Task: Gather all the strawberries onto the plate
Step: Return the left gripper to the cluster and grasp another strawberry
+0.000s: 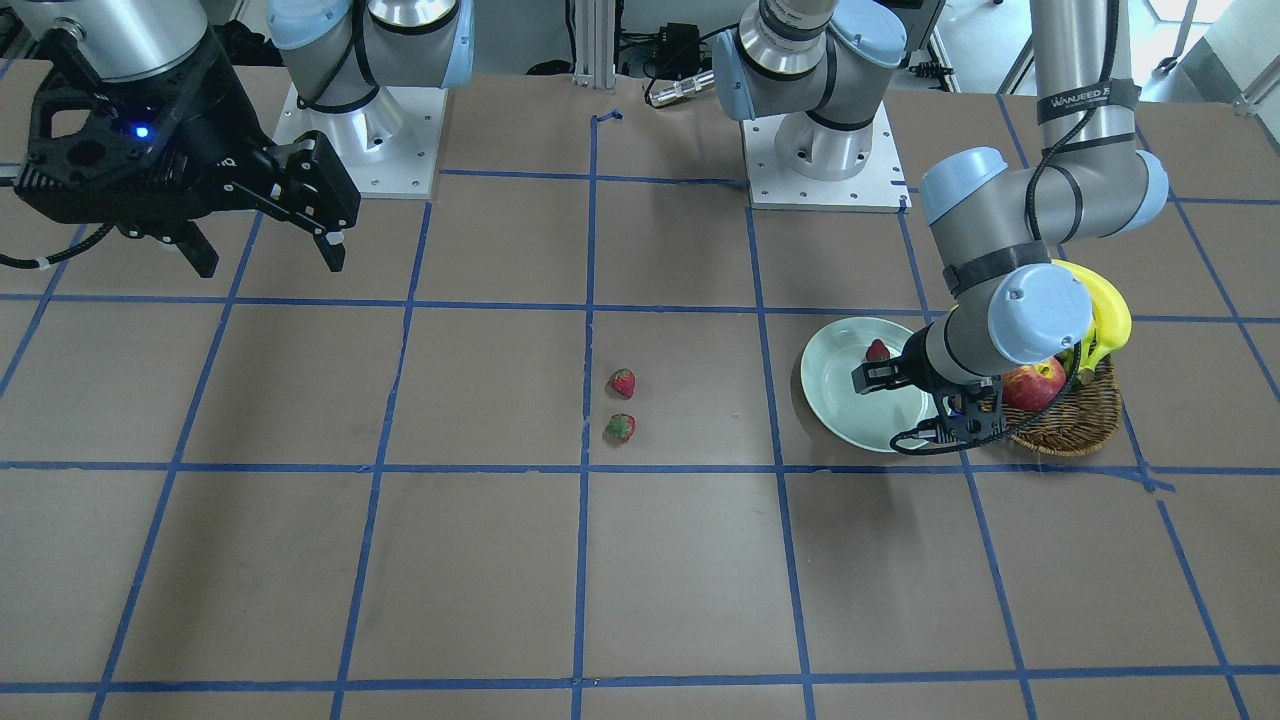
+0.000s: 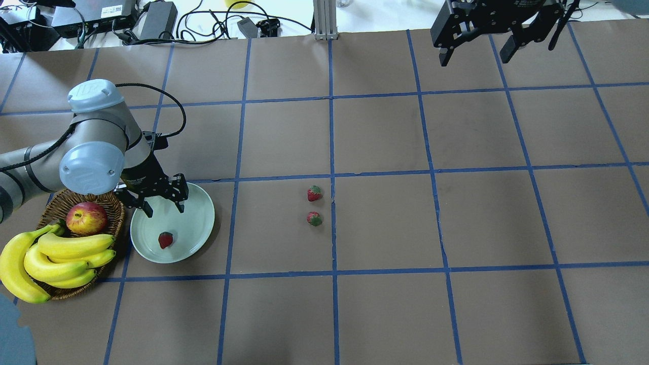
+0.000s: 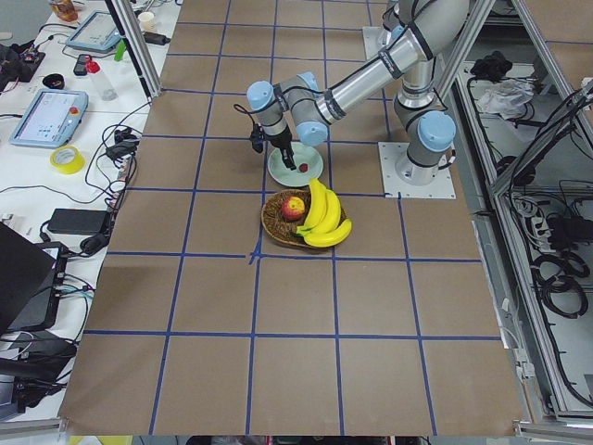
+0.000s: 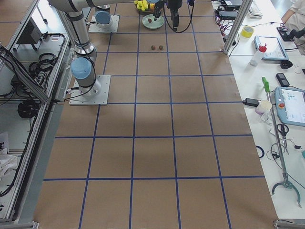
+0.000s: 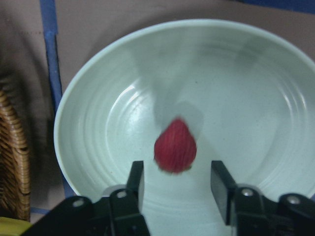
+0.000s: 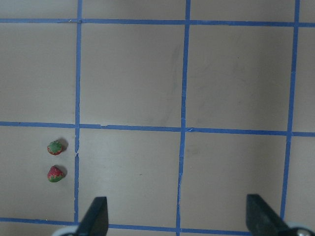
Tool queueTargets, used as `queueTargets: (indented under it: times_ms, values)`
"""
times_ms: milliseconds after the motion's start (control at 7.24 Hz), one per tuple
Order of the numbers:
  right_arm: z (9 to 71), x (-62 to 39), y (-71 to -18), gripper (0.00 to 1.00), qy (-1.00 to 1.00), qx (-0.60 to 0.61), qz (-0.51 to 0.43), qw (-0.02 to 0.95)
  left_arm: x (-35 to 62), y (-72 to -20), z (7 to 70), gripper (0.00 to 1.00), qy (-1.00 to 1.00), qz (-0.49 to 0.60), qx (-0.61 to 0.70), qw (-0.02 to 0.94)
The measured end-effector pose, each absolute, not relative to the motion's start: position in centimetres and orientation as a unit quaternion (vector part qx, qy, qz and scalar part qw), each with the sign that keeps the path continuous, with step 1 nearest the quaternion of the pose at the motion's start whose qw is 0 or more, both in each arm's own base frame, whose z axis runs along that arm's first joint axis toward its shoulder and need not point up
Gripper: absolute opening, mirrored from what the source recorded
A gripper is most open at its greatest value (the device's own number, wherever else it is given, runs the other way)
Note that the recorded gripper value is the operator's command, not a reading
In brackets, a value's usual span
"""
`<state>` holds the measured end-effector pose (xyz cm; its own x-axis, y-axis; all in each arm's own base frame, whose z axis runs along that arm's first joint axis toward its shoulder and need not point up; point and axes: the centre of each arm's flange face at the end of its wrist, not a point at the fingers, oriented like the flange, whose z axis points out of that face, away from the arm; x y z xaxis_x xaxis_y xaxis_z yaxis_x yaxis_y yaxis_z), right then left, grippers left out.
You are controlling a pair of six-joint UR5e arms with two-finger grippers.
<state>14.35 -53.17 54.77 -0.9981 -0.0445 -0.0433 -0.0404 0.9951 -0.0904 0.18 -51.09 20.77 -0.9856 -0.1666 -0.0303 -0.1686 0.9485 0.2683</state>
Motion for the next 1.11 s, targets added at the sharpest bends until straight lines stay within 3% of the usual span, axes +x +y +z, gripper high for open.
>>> queueTargets:
  times_ms: [415,1105]
  values:
    - [54.8,14.4,-53.1,1.0,0.998,-0.022,-0.045,0.023,-3.2,-54.1,25.0,1.0,0.993,0.072,-0.078,-0.058]
    - [54.9,14.6,-53.0,1.0,0.998,-0.023,-0.046,0.023,-19.9,-53.9,26.2,1.0,0.994,0.002,-0.016,-0.107]
